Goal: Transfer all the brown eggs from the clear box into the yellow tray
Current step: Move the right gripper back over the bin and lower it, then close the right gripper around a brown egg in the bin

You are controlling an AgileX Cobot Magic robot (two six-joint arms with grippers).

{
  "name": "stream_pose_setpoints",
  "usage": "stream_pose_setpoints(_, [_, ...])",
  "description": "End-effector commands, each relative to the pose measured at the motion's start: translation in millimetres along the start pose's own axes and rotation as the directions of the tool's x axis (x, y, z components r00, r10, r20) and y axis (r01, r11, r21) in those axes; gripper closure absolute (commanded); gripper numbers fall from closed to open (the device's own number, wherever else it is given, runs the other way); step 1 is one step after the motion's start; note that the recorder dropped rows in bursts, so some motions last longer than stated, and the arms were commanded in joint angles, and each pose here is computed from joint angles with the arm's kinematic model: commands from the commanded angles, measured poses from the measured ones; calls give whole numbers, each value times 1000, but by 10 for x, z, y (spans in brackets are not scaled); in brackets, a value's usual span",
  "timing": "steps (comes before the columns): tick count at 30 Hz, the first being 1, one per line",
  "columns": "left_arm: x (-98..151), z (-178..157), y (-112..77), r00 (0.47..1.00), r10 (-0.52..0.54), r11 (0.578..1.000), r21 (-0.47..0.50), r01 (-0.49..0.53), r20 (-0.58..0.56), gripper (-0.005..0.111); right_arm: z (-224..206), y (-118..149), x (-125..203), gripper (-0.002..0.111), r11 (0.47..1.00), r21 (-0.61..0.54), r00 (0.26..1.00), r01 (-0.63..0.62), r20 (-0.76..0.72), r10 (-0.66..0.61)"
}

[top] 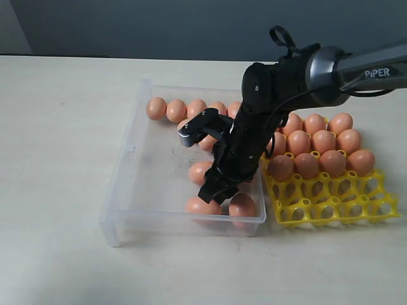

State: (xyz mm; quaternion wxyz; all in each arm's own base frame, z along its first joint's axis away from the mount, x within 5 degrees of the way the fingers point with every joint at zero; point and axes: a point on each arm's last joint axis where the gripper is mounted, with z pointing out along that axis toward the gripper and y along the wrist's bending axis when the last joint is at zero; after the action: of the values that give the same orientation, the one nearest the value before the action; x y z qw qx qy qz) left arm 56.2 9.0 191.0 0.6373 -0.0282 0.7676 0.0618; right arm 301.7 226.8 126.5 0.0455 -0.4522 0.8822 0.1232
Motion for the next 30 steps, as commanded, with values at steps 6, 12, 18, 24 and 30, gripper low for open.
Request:
stream_pose_setpoints(6, [6,5,-3,1000,-3,1000,3,3,6,95,-119,12,-87,60,1000,12,997,-14,79,13])
stream_pose_setpoints(12, [6,5,-3,1000,-3,1000,3,3,6,95,-389,23,-280,60,1000,28,987,8,157,-12])
stream_pose_setpoints(18, [6,5,-3,1000,-3,1000,3,3,6,95,-480,-24,-459,60,999,48,978,-10,210,0])
stream_pose_setpoints(24, [6,5,-3,1000,-3,1000,3,3,6,95,-343,-103,-526,60,989,45,962,-143,242,128])
stream_pose_setpoints(30, [6,5,-3,1000,-3,1000,3,3,6,95,-199,-166,-519,60,995,96,977,-38,214,17])
